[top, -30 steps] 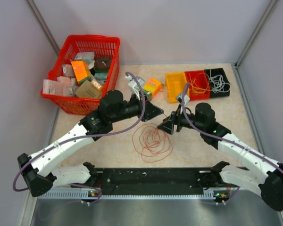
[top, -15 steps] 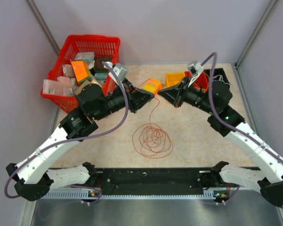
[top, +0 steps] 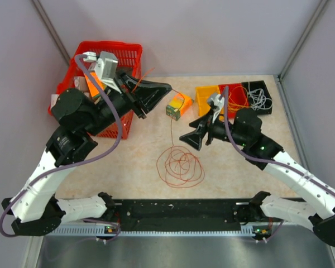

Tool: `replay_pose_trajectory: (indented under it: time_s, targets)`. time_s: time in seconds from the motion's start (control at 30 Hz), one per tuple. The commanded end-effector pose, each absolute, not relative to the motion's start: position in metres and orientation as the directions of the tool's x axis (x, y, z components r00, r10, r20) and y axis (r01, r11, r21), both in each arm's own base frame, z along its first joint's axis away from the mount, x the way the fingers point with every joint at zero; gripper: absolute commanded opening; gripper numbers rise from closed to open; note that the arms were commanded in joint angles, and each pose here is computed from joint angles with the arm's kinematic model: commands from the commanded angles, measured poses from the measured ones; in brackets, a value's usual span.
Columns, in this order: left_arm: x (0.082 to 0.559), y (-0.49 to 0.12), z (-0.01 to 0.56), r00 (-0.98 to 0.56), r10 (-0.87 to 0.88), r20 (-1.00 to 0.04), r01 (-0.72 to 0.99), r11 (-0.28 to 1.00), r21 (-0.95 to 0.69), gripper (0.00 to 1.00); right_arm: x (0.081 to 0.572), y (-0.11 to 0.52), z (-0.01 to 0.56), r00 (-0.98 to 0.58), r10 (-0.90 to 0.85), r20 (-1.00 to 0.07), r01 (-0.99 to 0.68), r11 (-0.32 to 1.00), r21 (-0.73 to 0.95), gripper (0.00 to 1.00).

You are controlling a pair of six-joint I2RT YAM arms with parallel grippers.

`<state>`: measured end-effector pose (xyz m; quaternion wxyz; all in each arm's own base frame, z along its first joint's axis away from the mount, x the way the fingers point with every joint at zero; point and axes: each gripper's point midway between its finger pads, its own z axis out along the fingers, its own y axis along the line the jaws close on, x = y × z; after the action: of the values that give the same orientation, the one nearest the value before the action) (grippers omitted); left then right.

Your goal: Untangle the cables

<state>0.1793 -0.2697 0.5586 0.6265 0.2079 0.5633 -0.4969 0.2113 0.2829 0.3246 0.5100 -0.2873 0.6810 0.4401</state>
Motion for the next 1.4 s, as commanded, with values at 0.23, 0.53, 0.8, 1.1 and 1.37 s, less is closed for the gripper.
replay_pose_trajectory:
  time_s: [0.23, 0.53, 0.8, 1.1, 1.37]
  targets:
    - [0.165, -0.261, 0.609, -0.082, -0.469, -0.879, 0.890, 0.363, -0.277, 0.00, 0.199, 0.324, 0.372, -0.136, 0.159, -0.978, -0.948, 0.265, 0.175, 0.83]
    - [0.165, -0.256, 0.620, -0.057, -0.490, -0.870, 0.887, 0.374, -0.269, 0.00, 0.198, 0.355, 0.365, -0.151, 0.158, -0.976, -0.958, 0.220, 0.184, 0.81]
    - [0.165, -0.249, 0.633, -0.013, -0.513, -0.858, 0.885, 0.393, -0.249, 0.00, 0.168, 0.396, 0.340, -0.181, 0.142, -0.973, -0.963, 0.177, 0.204, 0.88]
    - [0.156, -0.242, 0.641, 0.000, -0.534, -0.845, 0.894, 0.378, -0.239, 0.00, 0.215, 0.401, 0.331, -0.183, 0.160, -0.970, -0.873, 0.427, 0.235, 0.44]
    - [0.167, -0.246, 0.588, 0.035, -0.405, -0.913, 0.875, 0.454, -0.168, 0.38, 0.235, 0.338, 0.395, -0.197, 0.238, -0.951, -0.767, 0.567, 0.301, 0.00]
